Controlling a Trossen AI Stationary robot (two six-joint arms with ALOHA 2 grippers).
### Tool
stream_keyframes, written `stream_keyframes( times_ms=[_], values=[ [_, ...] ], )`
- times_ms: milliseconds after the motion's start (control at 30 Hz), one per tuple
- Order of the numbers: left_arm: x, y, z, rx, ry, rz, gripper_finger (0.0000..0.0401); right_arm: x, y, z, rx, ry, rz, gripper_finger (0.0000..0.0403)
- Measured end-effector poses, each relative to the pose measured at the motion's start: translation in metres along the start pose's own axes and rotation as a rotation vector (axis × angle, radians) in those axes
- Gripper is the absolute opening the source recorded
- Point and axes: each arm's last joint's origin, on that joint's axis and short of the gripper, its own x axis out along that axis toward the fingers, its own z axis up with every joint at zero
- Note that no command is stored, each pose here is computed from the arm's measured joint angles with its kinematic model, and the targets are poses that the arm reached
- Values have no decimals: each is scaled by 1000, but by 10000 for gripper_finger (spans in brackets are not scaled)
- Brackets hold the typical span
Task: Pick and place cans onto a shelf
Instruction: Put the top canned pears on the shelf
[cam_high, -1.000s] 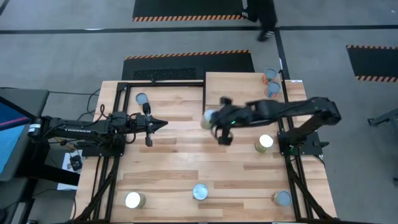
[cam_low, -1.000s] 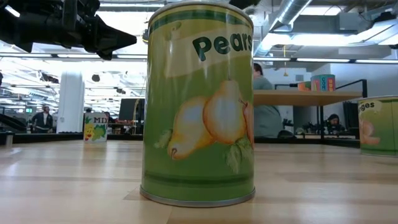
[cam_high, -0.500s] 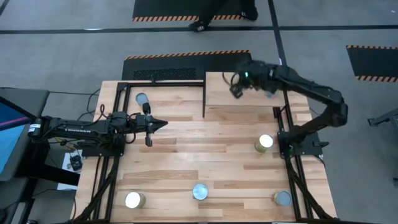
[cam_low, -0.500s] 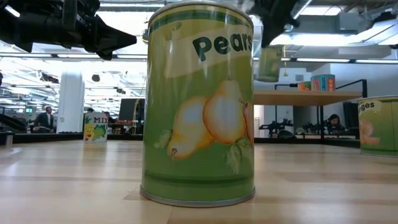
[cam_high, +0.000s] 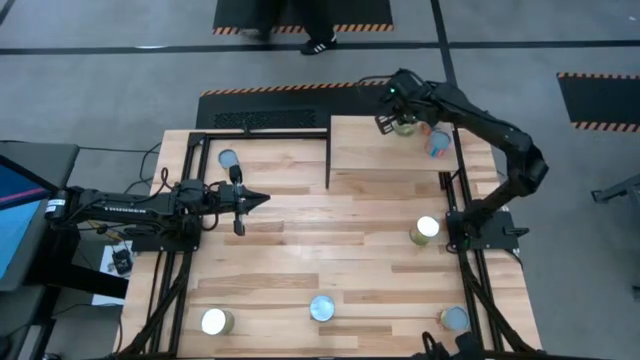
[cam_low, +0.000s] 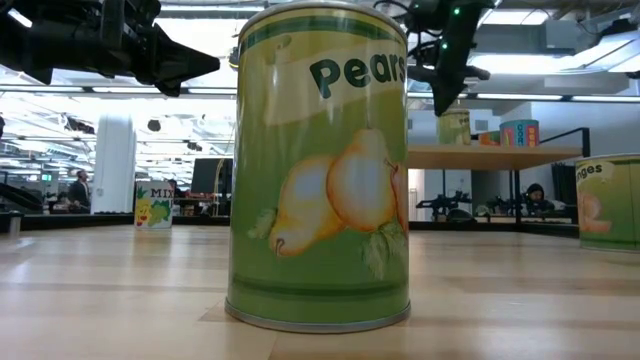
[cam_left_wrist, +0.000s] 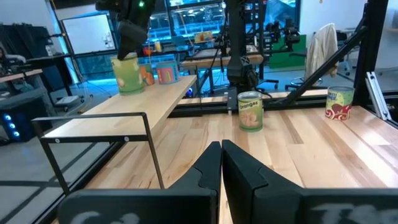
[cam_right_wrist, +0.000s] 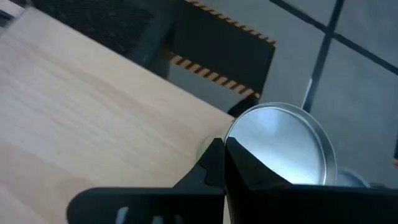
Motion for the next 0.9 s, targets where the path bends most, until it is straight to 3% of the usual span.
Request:
stream_keyframes(
  times_ms=[400,900],
  values=[
    [0,0,0,0,0,0,3,2,0,0,-1,6,2,20],
    [0,0,0,0,0,-1,3,-1,-3,0,-9,-4,1,101]
  ],
)
